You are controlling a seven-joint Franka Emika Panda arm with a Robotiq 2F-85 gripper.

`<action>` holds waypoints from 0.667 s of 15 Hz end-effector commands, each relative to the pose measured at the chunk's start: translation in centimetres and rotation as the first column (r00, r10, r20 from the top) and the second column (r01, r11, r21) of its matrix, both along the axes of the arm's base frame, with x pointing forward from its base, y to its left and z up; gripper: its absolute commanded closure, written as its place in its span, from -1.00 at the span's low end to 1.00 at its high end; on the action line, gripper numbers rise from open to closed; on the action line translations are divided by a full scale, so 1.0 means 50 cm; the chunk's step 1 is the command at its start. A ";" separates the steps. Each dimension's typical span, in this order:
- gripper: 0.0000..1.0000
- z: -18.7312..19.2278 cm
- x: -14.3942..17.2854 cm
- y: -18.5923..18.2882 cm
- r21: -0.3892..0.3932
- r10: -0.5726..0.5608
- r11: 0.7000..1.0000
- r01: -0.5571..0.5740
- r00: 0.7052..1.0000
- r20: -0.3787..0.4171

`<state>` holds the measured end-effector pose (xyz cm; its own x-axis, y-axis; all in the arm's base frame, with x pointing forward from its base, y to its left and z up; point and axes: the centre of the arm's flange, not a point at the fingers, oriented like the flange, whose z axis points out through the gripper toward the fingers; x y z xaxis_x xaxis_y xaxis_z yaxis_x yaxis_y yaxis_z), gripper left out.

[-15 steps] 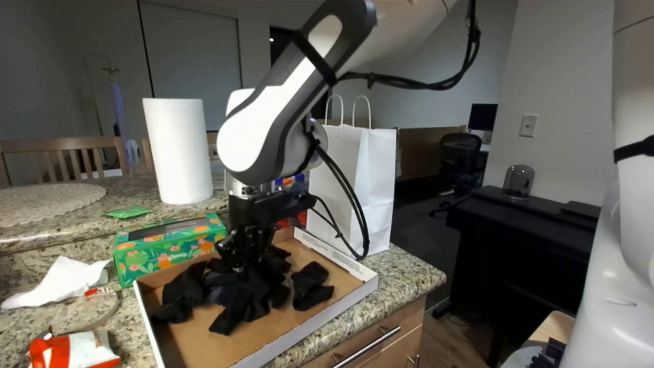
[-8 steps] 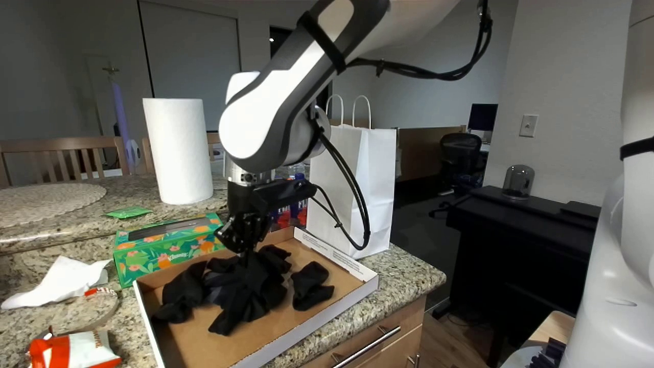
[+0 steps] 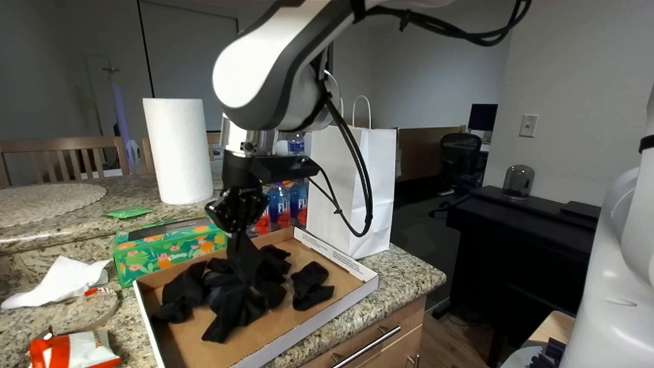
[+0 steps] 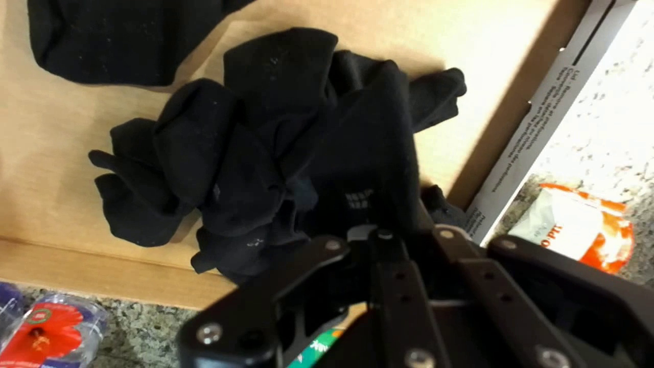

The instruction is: Place the black socks inside the white bag

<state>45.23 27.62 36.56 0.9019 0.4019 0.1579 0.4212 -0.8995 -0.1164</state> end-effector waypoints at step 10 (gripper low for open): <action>0.81 0.276 -0.034 -0.057 -0.003 0.009 1.000 -0.009 0.993 0.117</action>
